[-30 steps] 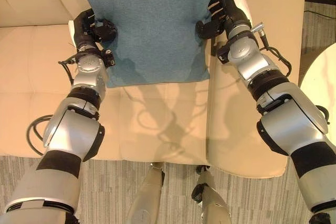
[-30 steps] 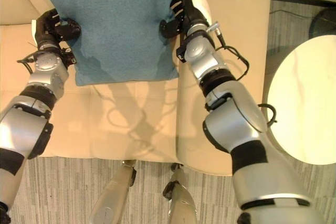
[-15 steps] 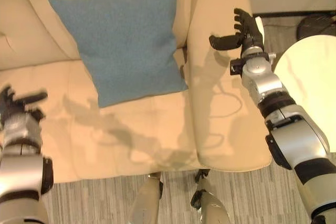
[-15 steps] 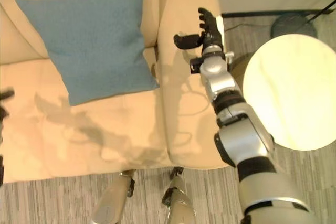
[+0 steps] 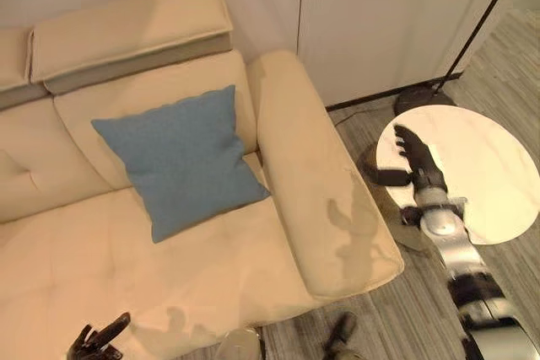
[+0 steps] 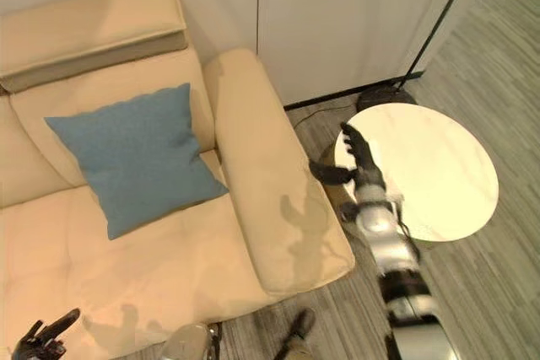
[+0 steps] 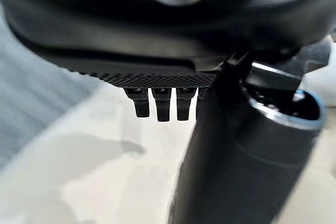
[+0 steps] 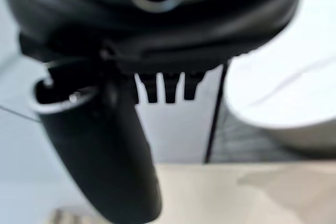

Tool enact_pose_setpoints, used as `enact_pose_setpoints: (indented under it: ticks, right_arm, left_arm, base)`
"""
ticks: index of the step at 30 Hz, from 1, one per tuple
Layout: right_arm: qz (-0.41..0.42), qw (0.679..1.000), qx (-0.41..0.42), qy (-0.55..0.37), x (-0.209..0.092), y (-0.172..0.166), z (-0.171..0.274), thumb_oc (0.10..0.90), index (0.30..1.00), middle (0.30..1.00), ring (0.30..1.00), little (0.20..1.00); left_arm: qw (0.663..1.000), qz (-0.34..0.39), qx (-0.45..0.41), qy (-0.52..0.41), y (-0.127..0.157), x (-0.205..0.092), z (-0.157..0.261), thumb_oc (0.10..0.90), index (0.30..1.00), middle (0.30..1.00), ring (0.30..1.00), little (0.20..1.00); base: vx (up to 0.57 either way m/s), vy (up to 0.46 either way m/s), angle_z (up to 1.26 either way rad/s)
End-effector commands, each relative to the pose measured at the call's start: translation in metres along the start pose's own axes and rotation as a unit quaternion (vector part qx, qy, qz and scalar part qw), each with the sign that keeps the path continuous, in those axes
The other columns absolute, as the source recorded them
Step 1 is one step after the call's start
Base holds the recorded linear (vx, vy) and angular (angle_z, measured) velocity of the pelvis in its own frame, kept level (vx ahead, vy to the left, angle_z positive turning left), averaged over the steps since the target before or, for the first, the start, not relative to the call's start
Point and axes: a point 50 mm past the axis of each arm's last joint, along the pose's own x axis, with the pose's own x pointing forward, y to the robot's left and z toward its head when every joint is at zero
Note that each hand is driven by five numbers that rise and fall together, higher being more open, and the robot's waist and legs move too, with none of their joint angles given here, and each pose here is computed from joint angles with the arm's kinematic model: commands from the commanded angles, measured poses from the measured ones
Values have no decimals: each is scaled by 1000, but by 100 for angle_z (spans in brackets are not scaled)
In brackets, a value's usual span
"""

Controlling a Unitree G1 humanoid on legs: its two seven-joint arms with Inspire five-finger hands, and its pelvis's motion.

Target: Pick up all the scattered cushions and arrange them neatly on the sofa.

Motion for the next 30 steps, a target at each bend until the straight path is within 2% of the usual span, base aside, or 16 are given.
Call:
enact_pose_setpoints:
  ticks: [1, 2, 3, 5, 8, 10, 14, 15, 16, 17, 19, 22, 25, 30]
  right_arm:
    - [-19, 998, -63, 17, -11, -19, -19, 800, 900, 900, 900, 900]
    - [-26, 996, -53, 62, -23, -16, -42, 800, 900, 900, 900, 900]
    - [-26, 996, -53, 62, -24, -16, -43, 800, 900, 900, 900, 900]
    - [-34, 986, -59, 152, -40, -6, -81, 800, 900, 900, 900, 900]
    - [-18, 983, -72, 168, -35, 0, -84, 800, 900, 900, 900, 900]
    - [0, 972, -81, 221, -49, 13, -106, 800, 900, 900, 900, 900]
    - [41, 934, -91, 342, -113, 35, -159, 800, 900, 900, 900, 900]
    - [59, 915, -84, 391, -140, 43, -175, 800, 900, 900, 900, 900]
    - [59, 915, -84, 391, -140, 43, -175, 800, 900, 900, 900, 900]
    - [54, 891, -63, 446, -165, 47, -190, 800, 900, 900, 900, 900]
    - [43, 869, -37, 491, -185, 50, -200, 800, 900, 900, 900, 900]
    - [27, 857, -6, 515, -196, 53, -203, 800, 900, 900, 900, 900]
    - [19, 841, 16, 540, -207, 60, -206, 800, 900, 900, 900, 900]
    - [19, 841, 16, 540, -207, 60, -206, 800, 900, 900, 900, 900]
  left_arm:
    - [997, 58, 47, 15, 44, -3, -5, 800, 900, 900, 900, 900]
    - [997, 57, 49, 32, 44, -6, -17, 800, 900, 900, 900, 900]
    - [997, 57, 49, 32, 44, -6, -17, 800, 900, 900, 900, 900]
    - [996, 23, 55, 71, 27, -13, -47, 800, 900, 900, 900, 900]
    - [994, 5, 52, 95, 10, -18, -64, 800, 900, 900, 900, 900]
    - [988, -24, 87, 124, -11, -26, -85, 800, 900, 900, 900, 900]
    - [979, -9, 112, 170, 4, -36, -107, 800, 900, 900, 900, 900]
    - [973, -11, 142, 183, 10, -39, -112, 800, 900, 900, 900, 900]
    - [973, -11, 142, 183, 10, -39, -112, 800, 900, 900, 900, 900]
    - [962, -7, 180, 203, 17, -42, -117, 800, 900, 900, 900, 900]
    - [950, 11, 206, 233, 29, -48, -127, 800, 900, 900, 900, 900]
    - [941, 17, 221, 256, 34, -55, -136, 800, 900, 900, 900, 900]
    - [939, -17, 240, 246, 16, -54, -137, 800, 900, 900, 900, 900]
    - [939, -17, 240, 246, 17, -54, -137, 800, 900, 900, 900, 900]
  base:
    - [-221, -282, -12]
    - [-156, -209, -10]
    - [-330, -394, 0]
    - [-398, -442, 12]
    - [-625, -337, 0]
    - [-609, -335, -6]
    - [-371, -241, 58]
    - [-304, -164, 34]
    - [-308, -139, 34]
    - [-154, -18, 36]
    - [-158, 32, 79]
    - [-117, 71, 108]
    - [-129, 72, 82]
    - [-46, 29, 42]
